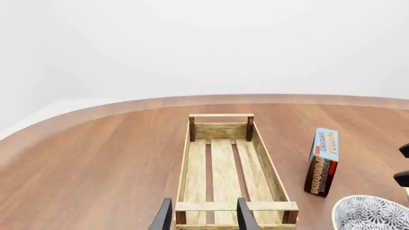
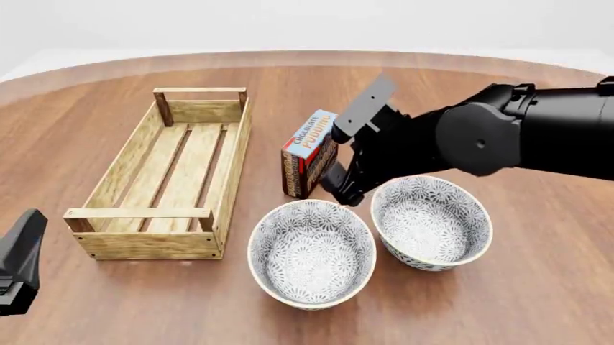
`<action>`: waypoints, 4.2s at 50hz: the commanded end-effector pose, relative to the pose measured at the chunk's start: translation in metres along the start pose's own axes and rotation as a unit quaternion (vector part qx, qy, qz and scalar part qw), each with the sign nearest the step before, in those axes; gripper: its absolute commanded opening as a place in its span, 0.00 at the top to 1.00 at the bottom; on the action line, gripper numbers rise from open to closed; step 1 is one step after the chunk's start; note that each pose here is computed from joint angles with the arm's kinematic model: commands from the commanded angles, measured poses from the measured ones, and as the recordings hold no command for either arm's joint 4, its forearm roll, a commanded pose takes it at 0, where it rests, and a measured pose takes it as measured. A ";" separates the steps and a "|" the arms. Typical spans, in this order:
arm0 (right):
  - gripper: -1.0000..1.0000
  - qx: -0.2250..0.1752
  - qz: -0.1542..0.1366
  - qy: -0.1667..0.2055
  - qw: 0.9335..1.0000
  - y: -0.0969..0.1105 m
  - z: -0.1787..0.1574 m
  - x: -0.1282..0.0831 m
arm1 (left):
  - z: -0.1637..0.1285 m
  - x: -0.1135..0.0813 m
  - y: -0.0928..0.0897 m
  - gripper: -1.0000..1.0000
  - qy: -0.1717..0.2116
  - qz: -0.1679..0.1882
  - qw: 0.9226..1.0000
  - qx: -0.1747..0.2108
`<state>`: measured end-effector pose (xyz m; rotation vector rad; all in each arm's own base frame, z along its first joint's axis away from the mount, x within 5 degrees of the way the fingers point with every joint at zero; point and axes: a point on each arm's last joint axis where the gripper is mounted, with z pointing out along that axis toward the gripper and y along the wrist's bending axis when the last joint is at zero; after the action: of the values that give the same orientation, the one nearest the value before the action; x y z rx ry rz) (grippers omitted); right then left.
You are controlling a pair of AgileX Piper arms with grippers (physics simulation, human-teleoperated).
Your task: Stack the left bowl on the right bowl and place them in the tray.
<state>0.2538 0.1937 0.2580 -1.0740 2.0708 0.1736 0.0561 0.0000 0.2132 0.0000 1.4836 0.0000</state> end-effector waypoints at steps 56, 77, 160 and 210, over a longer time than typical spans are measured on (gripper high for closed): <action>0.00 -0.037 0.014 0.066 0.997 0.033 0.084 0.044 | 0.000 0.000 0.000 0.00 0.000 0.000 1.000 0.000; 1.00 -0.043 0.016 0.069 0.997 0.041 0.090 0.050 | 0.000 0.000 0.000 0.00 0.000 0.000 1.000 0.000; 1.00 0.065 0.080 -0.118 0.988 -0.031 -0.112 -0.024 | 0.000 0.000 0.000 0.00 0.000 0.000 1.000 0.000; 1.00 0.188 0.340 -0.144 0.910 -0.076 -0.131 0.063 | 0.000 0.000 0.000 0.00 0.000 0.000 1.000 0.000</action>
<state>0.2149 0.0606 0.3375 -0.1874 2.0080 0.2288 0.0561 0.0000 0.2132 0.0000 1.4836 0.0000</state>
